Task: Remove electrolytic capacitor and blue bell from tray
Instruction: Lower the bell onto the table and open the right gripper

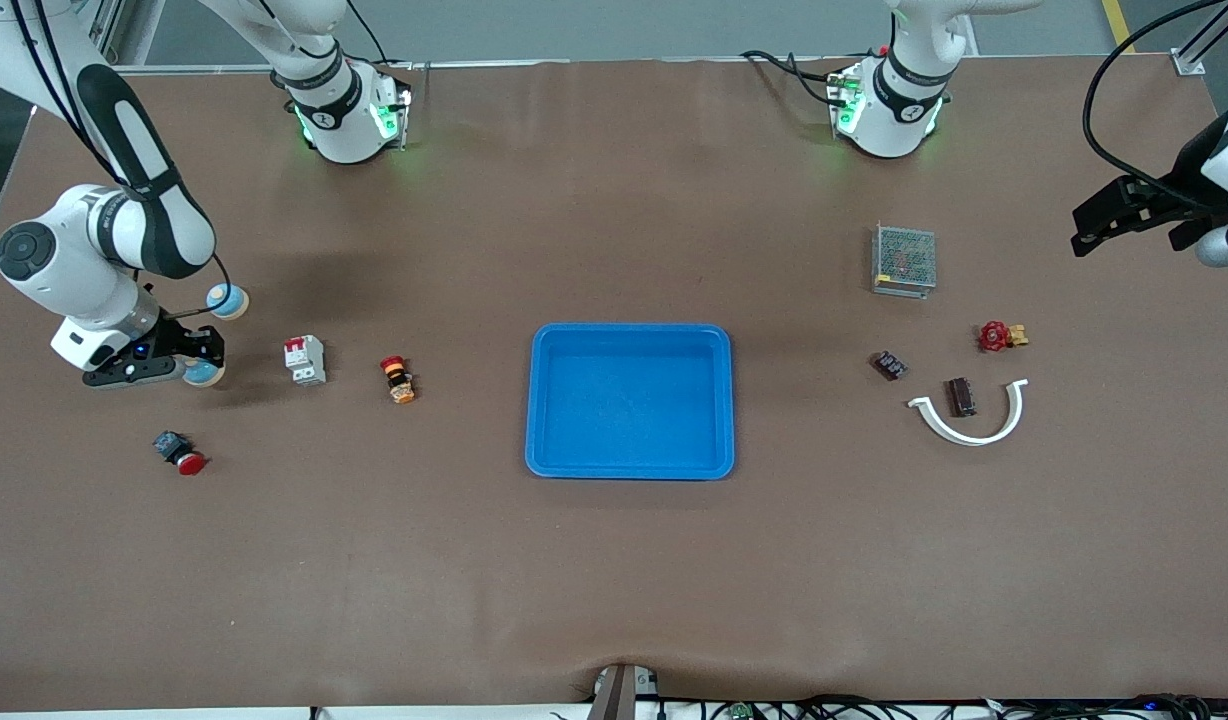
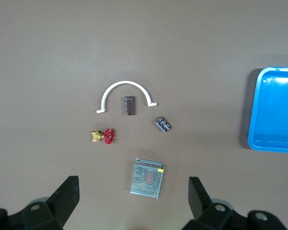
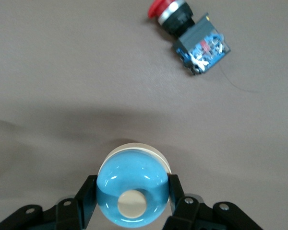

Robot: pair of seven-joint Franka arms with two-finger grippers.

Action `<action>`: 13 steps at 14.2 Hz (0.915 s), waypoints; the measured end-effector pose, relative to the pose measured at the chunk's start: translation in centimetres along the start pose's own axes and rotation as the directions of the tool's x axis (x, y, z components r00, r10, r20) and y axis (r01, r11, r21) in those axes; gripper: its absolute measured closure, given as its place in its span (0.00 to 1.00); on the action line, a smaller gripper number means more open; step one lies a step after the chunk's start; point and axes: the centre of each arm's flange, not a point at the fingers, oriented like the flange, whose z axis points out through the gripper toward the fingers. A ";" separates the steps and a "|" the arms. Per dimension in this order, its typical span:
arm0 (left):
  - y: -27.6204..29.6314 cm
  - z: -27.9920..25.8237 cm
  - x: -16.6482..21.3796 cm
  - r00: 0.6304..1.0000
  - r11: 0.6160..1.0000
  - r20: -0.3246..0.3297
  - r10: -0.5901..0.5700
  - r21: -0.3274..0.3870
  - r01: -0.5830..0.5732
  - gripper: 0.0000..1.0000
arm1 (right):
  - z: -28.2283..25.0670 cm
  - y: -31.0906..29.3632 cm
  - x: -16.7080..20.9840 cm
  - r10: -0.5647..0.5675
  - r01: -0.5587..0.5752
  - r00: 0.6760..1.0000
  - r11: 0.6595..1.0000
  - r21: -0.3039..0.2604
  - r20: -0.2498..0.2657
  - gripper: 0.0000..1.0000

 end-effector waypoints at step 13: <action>0.2 0.1 0.0 1.000 1.000 0.002 0.002 0.000 -0.002 0.00 | 3.3 0.0 -2.2 0.011 -0.011 1.000 1.000 0.022 0.023 0.36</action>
